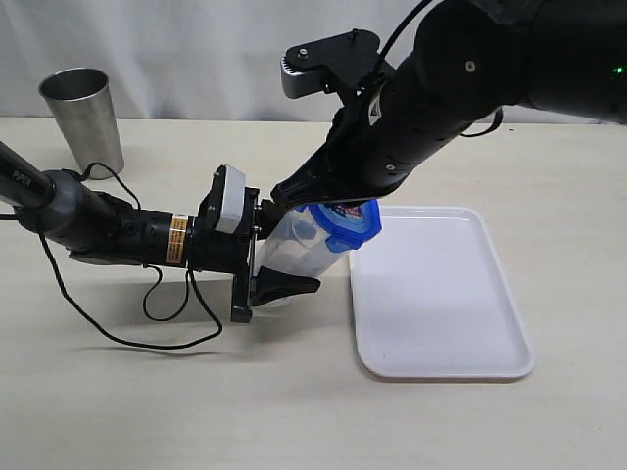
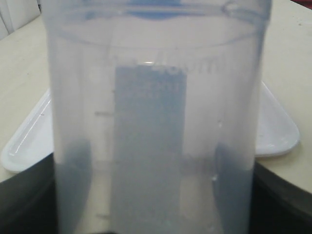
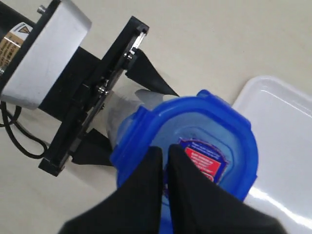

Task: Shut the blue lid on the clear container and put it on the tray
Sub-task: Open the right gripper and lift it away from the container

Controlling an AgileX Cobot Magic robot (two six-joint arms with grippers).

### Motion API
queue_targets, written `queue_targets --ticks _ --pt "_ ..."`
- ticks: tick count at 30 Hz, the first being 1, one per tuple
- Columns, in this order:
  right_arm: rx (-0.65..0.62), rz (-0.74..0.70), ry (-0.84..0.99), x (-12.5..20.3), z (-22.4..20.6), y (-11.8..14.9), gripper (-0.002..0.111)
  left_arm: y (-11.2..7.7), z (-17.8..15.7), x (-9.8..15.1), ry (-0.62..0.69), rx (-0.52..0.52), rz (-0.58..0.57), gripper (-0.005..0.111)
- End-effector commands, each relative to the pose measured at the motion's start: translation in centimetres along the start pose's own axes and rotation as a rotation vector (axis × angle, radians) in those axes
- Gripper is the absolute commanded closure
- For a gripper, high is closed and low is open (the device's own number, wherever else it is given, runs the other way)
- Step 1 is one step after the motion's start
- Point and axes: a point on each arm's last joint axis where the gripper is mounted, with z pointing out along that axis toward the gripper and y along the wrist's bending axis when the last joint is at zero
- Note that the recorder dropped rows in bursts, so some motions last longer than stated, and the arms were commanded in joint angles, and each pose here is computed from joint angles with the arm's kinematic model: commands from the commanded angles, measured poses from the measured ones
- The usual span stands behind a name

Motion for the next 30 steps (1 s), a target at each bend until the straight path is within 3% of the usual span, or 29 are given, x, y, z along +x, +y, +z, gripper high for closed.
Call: queue_targets --ticks 1,12,18,23,30 --pt "-0.057 0.021 -0.035 0.3 0.3 0.3 0.104 -0.2 0.1 -0.3 -0.012 0.014 0.004 0.107" --pt "-0.236 0.046 -0.081 -0.2 0.6 2.2 0.104 -0.2 0.1 -0.3 -0.012 0.016 0.005 0.107" --pt "-0.236 -0.006 -0.106 -0.4 -0.1 2.1 0.104 -0.2 0.1 -0.3 -0.012 0.016 0.005 0.107" --pt "-0.235 -0.058 -0.200 -0.9 -3.4 2.0 0.104 -0.1 0.1 -0.3 -0.016 0.003 0.002 0.107" --pt "-0.147 -0.160 -0.330 1.4 -13.8 0.8 0.104 0.1 0.1 -0.4 -0.024 -0.020 -0.007 0.107"
